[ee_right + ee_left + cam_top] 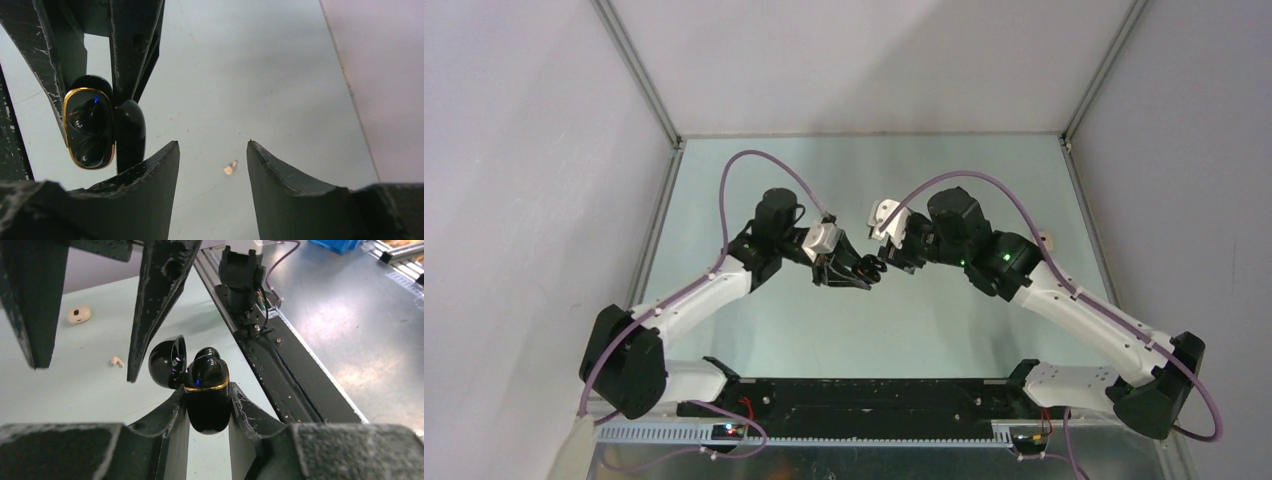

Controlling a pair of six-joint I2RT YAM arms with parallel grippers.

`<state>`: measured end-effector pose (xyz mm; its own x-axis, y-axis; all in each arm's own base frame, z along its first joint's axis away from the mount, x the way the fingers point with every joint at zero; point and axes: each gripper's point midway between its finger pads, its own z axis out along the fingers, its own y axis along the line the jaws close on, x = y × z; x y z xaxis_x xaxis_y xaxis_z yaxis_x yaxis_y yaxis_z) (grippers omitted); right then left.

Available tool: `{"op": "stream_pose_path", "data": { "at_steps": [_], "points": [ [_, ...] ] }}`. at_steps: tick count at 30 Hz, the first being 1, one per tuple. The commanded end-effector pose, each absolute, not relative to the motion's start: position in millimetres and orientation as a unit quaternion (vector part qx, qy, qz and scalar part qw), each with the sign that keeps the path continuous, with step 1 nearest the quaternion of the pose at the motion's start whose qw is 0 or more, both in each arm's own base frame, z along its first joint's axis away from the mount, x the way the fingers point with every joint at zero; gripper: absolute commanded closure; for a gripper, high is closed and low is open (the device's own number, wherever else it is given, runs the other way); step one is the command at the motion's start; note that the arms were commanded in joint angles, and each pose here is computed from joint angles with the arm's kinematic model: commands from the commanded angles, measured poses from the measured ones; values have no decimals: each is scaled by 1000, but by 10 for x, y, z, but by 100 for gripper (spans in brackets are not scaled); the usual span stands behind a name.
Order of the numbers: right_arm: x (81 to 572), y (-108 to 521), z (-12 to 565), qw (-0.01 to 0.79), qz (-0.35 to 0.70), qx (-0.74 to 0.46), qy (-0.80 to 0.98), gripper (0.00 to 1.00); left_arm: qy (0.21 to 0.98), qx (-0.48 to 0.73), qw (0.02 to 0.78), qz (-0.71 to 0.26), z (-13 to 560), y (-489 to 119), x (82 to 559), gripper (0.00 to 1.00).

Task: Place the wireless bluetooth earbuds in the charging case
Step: Close the charging case.

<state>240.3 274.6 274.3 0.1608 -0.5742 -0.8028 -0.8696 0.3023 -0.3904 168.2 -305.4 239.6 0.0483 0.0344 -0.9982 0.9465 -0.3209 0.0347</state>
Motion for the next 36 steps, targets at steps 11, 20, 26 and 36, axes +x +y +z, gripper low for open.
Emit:
{"op": "stream_pose_path", "data": {
  "at_steps": [11, 20, 26, 36],
  "points": [
    [2122, 2960, 2878, 510, 216, -598, 580, 43, 392, 633, 380, -549, 2235, -2985, 1488, 100],
    [1634, 2941, 2777, 453, 264, -671, 523, 44, 395, 632, 381, -546, 2221, -2991, 1503, 100],
    [1427, 2853, 3006, 455, 313, -667, 500, 44, 398, 631, 380, -547, 2208, -2998, 1516, 100],
    [1519, 2819, 3053, 469, 305, -654, 510, 44, 403, 630, 385, -540, 2223, -3017, 1549, 100]
  ]
}}
